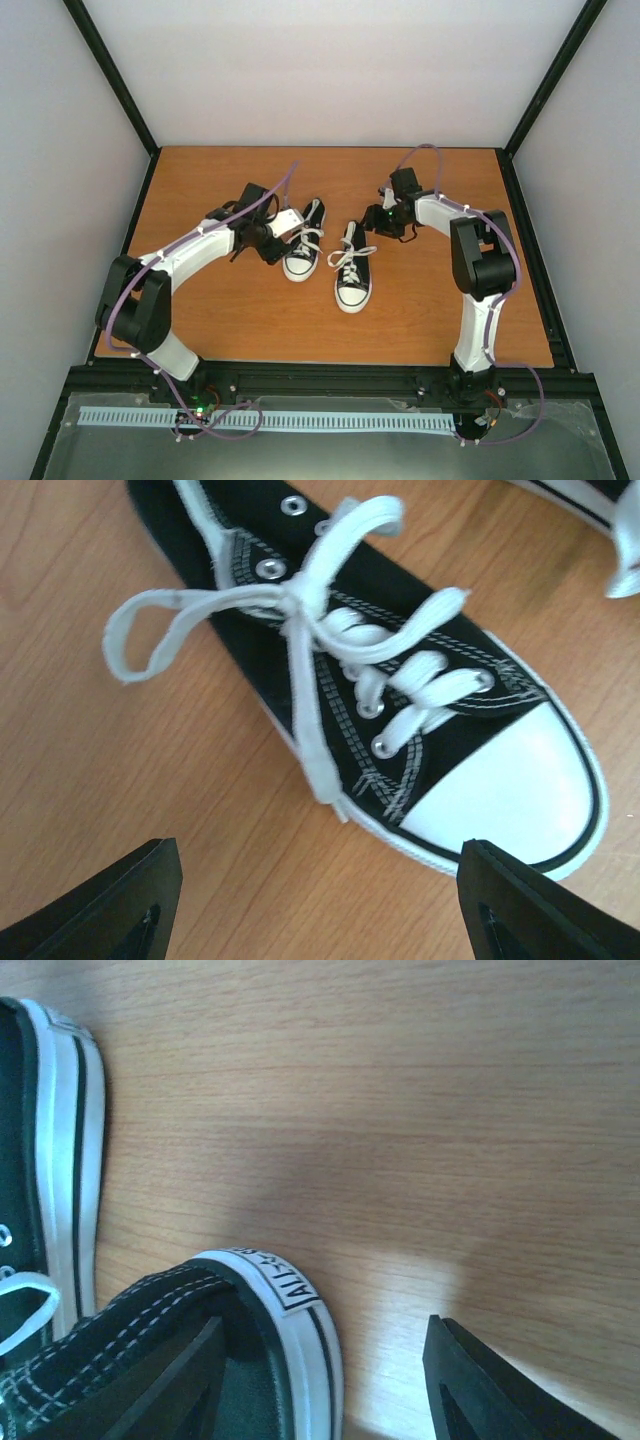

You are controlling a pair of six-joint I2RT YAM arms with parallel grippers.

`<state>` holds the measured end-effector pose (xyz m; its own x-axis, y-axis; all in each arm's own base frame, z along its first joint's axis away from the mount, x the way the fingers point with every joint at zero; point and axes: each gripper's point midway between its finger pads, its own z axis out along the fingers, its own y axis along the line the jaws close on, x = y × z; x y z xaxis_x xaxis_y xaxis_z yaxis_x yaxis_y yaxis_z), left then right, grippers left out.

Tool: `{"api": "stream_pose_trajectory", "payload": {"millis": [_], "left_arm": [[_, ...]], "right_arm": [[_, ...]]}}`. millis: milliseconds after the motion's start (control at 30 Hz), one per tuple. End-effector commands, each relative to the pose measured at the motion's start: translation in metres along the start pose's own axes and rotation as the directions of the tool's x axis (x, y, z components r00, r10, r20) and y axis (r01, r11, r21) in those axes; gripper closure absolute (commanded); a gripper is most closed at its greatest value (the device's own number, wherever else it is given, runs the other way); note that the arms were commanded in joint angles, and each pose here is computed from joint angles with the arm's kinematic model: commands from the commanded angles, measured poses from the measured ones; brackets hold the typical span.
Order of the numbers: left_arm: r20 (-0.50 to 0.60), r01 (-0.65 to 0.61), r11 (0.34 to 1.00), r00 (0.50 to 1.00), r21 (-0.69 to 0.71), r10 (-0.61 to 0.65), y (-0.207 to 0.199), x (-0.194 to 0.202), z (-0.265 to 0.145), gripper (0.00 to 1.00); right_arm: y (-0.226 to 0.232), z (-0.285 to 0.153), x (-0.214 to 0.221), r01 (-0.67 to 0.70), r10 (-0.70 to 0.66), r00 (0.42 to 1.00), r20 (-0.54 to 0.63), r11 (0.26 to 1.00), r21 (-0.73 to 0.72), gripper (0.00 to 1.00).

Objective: Tie the shoes
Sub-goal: Move the shoe to the center of the board.

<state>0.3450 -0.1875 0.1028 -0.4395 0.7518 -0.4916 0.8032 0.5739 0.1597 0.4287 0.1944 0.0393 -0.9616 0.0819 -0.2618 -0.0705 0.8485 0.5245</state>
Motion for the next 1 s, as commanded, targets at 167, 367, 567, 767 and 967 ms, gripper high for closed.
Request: {"api": "stream_pose_trajectory", "payload": {"millis": [167,367,567,767,967], "left_arm": [[0.058,0.169,0.977,0.985,-0.127,-0.163,0.051,0.006,-0.020,0.21],[0.072,0.171,0.976,0.984,-0.131,-0.163,0.049,0.010,-0.018,0.20],[0.073,0.177,0.976,0.983,-0.124,-0.169,0.044,0.016,-0.017,0.20],[0.073,0.176,0.977,0.983,-0.120,-0.168,0.041,0.019,-0.017,0.20],[0.075,0.176,0.976,0.983,-0.128,-0.168,0.041,0.020,-0.018,0.20]], "right_arm": [[0.051,-0.050,-0.011,0.195,-0.231,0.965,0.122,0.949,0.247,0.28],[0.048,-0.016,0.009,0.116,-0.152,0.985,0.086,0.936,0.332,0.17],[0.052,0.003,0.003,0.136,-0.171,0.984,0.058,0.914,0.383,0.47],[0.046,-0.006,-0.032,0.139,-0.233,0.964,0.129,0.854,0.501,0.88],[0.052,-0.001,-0.069,0.147,-0.270,0.948,0.168,0.840,0.522,0.96]]}}
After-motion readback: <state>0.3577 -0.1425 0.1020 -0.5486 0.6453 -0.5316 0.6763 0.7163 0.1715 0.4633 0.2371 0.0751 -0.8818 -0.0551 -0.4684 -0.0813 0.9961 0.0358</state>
